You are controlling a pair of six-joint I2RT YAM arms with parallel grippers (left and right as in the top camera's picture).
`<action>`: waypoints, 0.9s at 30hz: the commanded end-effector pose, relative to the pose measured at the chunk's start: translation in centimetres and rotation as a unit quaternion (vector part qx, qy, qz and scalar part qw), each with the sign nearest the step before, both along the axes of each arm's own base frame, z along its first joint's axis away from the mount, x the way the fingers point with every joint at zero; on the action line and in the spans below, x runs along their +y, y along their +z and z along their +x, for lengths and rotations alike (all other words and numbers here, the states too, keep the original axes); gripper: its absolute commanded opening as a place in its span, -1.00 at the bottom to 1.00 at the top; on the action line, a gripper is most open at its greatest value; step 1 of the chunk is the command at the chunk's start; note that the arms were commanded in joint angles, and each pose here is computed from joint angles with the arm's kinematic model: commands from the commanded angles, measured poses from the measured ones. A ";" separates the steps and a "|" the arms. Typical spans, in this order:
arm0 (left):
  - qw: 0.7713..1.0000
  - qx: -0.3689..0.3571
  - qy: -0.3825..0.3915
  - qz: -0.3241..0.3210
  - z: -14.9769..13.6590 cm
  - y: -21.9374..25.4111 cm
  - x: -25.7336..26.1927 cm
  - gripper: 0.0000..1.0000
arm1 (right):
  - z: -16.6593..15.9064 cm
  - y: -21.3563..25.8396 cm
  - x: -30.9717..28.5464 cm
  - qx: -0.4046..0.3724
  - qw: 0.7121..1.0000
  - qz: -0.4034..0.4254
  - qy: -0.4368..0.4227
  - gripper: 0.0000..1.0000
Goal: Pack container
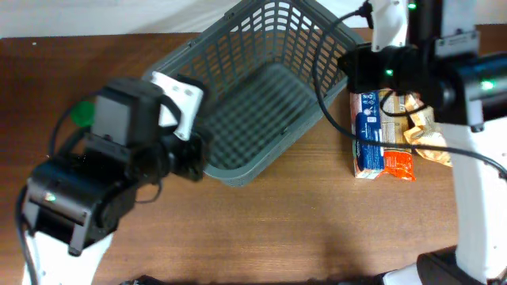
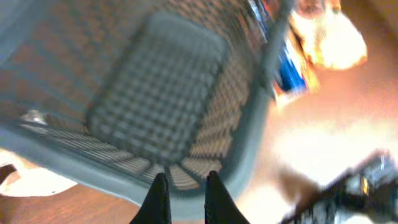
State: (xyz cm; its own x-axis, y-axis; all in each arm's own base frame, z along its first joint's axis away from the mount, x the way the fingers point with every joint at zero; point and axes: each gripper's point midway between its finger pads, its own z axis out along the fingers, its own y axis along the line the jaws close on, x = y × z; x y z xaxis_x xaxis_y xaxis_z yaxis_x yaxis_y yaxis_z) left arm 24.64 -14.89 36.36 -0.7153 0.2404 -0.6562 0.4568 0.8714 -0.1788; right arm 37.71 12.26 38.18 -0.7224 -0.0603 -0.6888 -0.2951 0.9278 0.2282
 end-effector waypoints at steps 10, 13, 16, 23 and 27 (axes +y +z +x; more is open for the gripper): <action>0.949 0.061 -0.261 0.165 -6.2 -6.5 -7.5 -0.96 | 5.2 -6.8 -0.1 0.077 0.995 -0.026 -0.055 -0.92; 0.942 0.072 -0.266 0.190 -5.8 -7.8 -8.2 -0.96 | 6.0 -8.0 -0.1 0.087 0.994 -0.032 -0.058 -0.92; 0.937 0.088 -0.264 0.209 -5.1 -9.2 -8.7 -0.96 | 6.5 -9.0 -0.2 0.096 0.993 -0.039 -0.062 -0.92; 0.924 0.108 -0.283 0.235 -4.2 -11.4 -9.5 -0.97 | 6.6 -9.6 -0.3 0.103 0.992 -0.044 -0.062 -0.92; 0.918 0.115 -0.274 0.263 -3.5 -12.5 -9.2 -0.97 | 6.3 -10.0 -0.3 0.111 0.991 -0.047 -0.061 -0.92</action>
State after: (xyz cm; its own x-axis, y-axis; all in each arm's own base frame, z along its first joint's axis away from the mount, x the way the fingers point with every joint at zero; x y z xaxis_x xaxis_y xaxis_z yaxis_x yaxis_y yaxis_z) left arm 20.44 -24.38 24.47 -0.5173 0.8261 -0.2234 0.8465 0.5323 0.0080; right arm 43.95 12.02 28.42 -0.8585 -0.0231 -0.5123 -0.1436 0.9698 0.1970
